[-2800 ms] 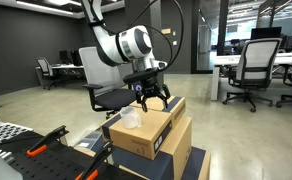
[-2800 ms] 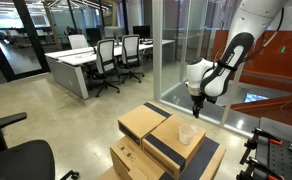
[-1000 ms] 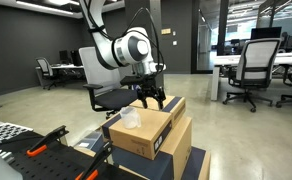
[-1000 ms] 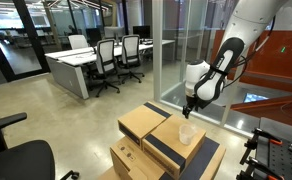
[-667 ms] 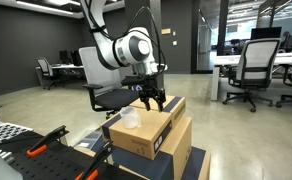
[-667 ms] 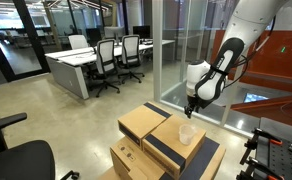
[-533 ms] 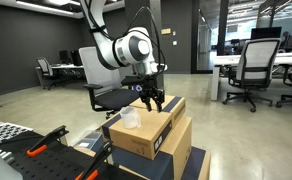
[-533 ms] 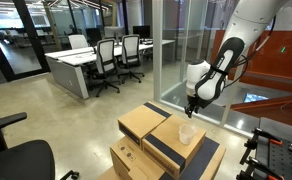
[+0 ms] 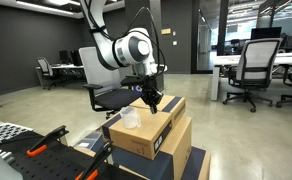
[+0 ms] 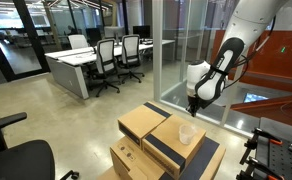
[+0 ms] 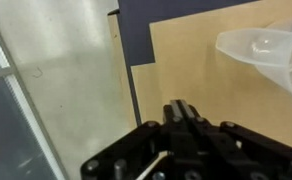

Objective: Twist the water jug around

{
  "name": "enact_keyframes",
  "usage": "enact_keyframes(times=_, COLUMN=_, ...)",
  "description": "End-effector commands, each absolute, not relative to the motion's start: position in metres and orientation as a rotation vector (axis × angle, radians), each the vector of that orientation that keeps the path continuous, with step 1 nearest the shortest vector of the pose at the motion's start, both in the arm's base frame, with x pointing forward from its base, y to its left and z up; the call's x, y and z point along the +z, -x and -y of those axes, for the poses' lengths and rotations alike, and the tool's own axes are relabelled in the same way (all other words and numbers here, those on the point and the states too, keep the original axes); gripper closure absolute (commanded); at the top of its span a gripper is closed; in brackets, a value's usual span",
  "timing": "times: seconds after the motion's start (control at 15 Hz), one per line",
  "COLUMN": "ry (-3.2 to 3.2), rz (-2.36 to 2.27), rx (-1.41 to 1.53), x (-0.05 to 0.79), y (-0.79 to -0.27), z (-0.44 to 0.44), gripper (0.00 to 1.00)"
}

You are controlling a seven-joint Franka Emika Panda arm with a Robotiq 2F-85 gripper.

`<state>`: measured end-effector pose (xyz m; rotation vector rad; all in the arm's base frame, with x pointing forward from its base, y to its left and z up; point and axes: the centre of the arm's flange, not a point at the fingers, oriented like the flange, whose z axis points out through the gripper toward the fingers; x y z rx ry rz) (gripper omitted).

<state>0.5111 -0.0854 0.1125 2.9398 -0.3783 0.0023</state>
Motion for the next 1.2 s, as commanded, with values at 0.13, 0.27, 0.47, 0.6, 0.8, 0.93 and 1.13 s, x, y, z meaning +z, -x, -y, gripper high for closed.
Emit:
enact_keyframes(times=0.13, ry=-2.943, rz=0.410, rx=-0.034, x=0.108, y=-0.501, z=0.085, gripper=0.91)
enact_keyframes(times=0.27, ry=-2.951, rz=0.393, rx=-0.037, x=0.108, y=-0.496, z=0.087, gripper=0.92)
enact_keyframes(times=0.47, ry=-2.963, rz=0.361, rx=-0.048, x=0.106, y=-0.483, z=0.093, gripper=0.92)
enact_keyframes(times=0.6, ry=-2.966, rz=0.362, rx=-0.054, x=0.105, y=-0.480, z=0.095, gripper=0.92)
enact_keyframes(times=0.8, ry=-2.969, rz=0.360, rx=-0.045, x=0.105, y=-0.486, z=0.089, gripper=0.92)
enact_keyframes(times=0.93, ry=-2.973, rz=0.338, rx=-0.039, x=0.104, y=-0.486, z=0.086, gripper=0.92)
enact_keyframes(times=1.13, ry=-2.980, rz=0.298, rx=-0.034, x=0.105, y=-0.485, z=0.085, gripper=0.92)
